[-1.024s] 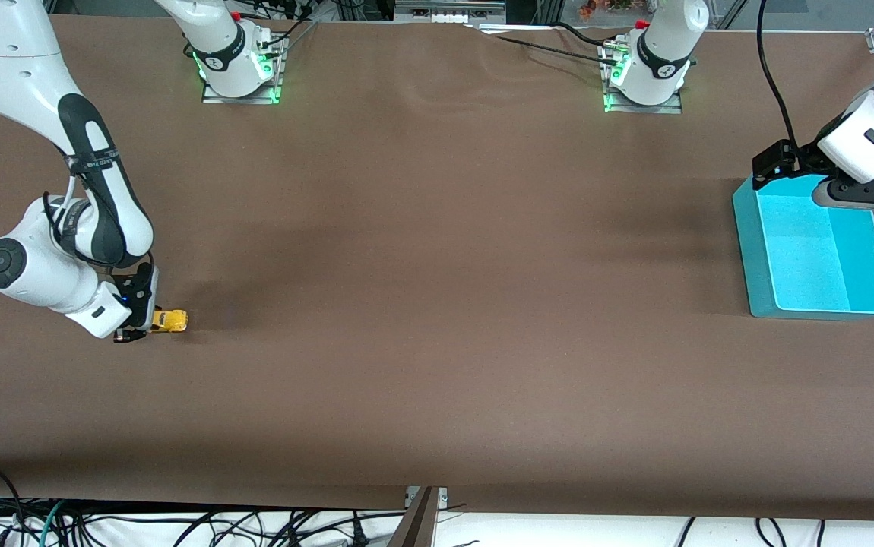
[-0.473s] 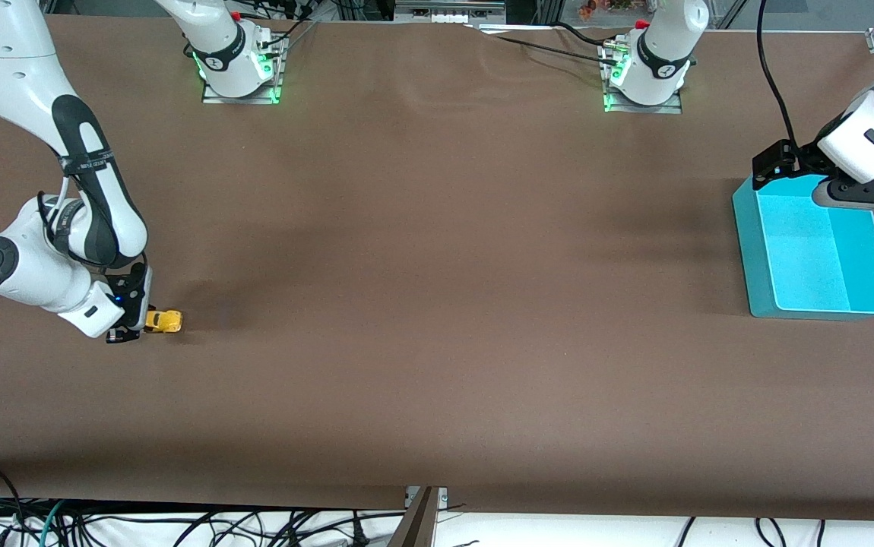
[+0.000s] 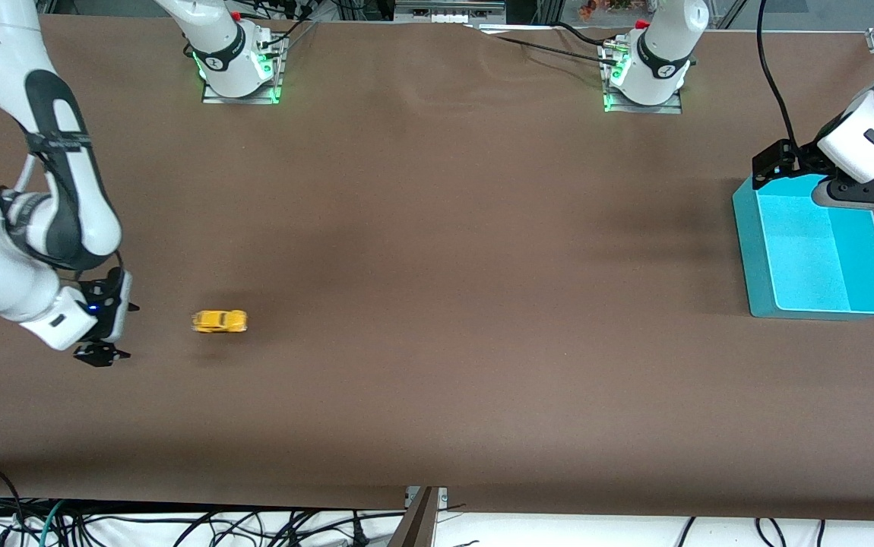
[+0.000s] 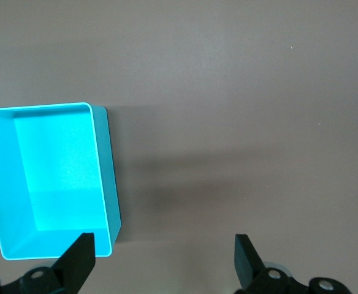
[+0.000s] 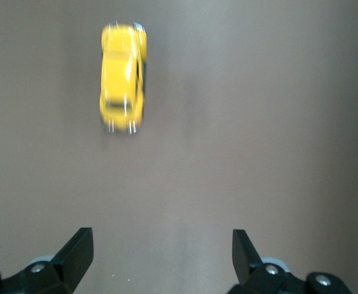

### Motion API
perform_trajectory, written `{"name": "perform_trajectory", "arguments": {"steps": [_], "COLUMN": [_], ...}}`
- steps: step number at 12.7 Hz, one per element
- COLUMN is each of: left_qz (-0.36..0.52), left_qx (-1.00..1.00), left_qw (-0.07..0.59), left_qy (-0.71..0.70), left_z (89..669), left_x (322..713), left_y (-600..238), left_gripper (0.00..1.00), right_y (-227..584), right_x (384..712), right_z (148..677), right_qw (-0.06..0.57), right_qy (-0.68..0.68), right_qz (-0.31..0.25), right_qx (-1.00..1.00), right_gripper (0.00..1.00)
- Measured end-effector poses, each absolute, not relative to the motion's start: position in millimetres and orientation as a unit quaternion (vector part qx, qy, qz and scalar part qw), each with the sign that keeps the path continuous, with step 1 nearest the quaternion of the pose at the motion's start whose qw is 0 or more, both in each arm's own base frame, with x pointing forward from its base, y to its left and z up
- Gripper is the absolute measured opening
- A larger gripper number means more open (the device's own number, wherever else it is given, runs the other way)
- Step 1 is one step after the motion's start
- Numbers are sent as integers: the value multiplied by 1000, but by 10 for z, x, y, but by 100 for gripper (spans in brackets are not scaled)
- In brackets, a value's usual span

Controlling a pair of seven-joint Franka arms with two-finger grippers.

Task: Wind and store yellow beetle car
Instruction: 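Open the right gripper to release the wound car, then retract the right gripper while the car rolls toward the bin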

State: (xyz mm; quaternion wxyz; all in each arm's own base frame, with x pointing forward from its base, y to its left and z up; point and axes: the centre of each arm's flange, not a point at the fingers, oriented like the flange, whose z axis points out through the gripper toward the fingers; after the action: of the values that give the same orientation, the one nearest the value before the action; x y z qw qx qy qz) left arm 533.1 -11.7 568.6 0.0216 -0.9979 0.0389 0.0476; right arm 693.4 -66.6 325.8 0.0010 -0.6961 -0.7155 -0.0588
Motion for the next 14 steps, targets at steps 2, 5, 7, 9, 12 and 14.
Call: {"name": "perform_trajectory", "arguments": {"steps": [2,5,7,9,12,14], "left_qz": [48,48,48,48,48,48], "left_qx": [-998,-998,-998,-998,-998,-998], "left_qw": [22,22,22,22,22,22], "left_qy": [39,39,39,39,39,39], "left_z": [5686,5685,5685,5684,5683,5683], "left_x": [5331,5330,5330,5330,5330,5329], "left_y": [-117,-117,-117,-117,-117,-117], "left_gripper": [100,100,100,100,100,100], "right_y": [-662,-631,-598,-572,-553,-547], "right_x": [6974,6927,6816,6687,6613,6564], "right_z": [3575,3959,4253,4497,4897,5104], "right_qw": [8,15,29,45,49,58], "right_qy": [-687,-638,-592,-539,-472,-418], "right_qz": [-63,-64,-56,-42,-39,-27], "right_qx": [-724,-767,-803,-840,-879,-906], "right_gripper": [100,100,100,100,100,100]}}
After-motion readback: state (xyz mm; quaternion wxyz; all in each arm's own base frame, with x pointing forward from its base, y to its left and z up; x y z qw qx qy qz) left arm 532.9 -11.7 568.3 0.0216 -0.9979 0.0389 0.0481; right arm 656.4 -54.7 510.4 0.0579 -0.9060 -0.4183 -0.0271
